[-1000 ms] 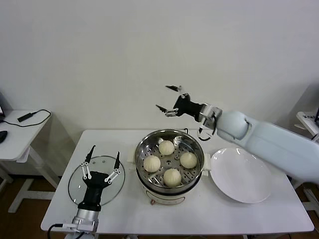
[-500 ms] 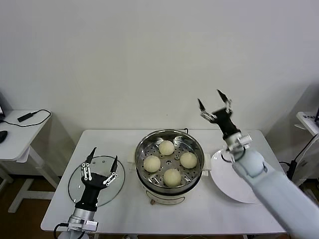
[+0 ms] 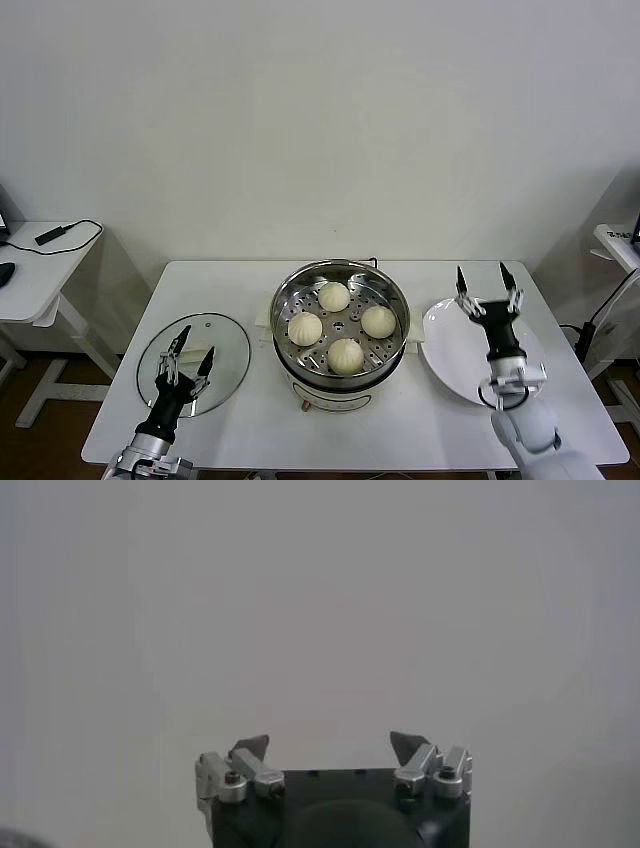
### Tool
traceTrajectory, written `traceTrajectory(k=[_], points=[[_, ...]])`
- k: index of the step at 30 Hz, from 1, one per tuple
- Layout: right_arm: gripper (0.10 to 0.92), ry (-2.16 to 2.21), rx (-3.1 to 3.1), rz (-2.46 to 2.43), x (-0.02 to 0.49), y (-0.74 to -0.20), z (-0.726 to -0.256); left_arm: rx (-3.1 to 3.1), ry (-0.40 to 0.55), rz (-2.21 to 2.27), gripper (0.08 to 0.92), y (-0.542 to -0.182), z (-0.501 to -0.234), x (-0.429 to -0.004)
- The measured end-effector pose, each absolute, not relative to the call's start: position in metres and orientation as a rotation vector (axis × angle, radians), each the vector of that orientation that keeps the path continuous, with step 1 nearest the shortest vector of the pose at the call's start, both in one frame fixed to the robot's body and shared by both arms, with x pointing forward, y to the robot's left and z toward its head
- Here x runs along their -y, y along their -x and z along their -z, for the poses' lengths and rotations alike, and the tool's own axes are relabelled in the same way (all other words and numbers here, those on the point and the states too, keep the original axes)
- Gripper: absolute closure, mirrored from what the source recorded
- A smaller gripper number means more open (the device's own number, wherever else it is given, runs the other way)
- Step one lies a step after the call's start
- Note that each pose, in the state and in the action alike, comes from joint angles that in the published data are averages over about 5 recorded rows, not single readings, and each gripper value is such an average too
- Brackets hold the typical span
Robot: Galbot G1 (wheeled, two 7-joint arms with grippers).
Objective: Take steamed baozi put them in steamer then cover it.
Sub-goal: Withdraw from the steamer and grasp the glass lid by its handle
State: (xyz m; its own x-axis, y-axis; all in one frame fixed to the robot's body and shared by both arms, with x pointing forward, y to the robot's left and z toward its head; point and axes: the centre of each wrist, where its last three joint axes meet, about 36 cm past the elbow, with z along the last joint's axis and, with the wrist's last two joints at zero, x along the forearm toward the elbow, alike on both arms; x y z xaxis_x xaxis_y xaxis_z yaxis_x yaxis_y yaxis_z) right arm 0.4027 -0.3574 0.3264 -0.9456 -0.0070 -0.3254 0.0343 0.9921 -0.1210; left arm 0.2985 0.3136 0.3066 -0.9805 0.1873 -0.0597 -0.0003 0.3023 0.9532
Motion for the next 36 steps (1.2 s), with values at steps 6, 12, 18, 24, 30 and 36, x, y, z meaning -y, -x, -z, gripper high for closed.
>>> traceTrajectory(k=[6, 12, 18, 24, 30, 36], points=[[0.200, -0.084, -2.839, 0.174, 0.360, -0.378, -0.309, -2.331, -0.162, -1.964, 0.177, -0.296, -0.292, -0.321], [0.200, -0.124, -2.867, 0.178, 0.360, -0.361, -0.296, -2.275, -0.154, -2.085, 0.177, -0.297, -0.279, -0.327], [0.200, -0.155, -2.888, 0.184, 0.358, -0.350, -0.285, -2.241, -0.144, -2.149, 0.177, -0.302, -0.269, -0.328], [0.200, -0.174, -2.902, 0.192, 0.358, -0.343, -0.278, -2.215, -0.132, -2.200, 0.177, -0.310, -0.262, -0.330], [0.200, -0.182, -2.909, 0.195, 0.357, -0.339, -0.276, -2.202, -0.121, -2.231, 0.177, -0.321, -0.257, -0.330], [0.200, -0.192, -2.910, 0.201, 0.358, -0.336, -0.275, -2.190, -0.104, -2.255, 0.177, -0.331, -0.253, -0.330]])
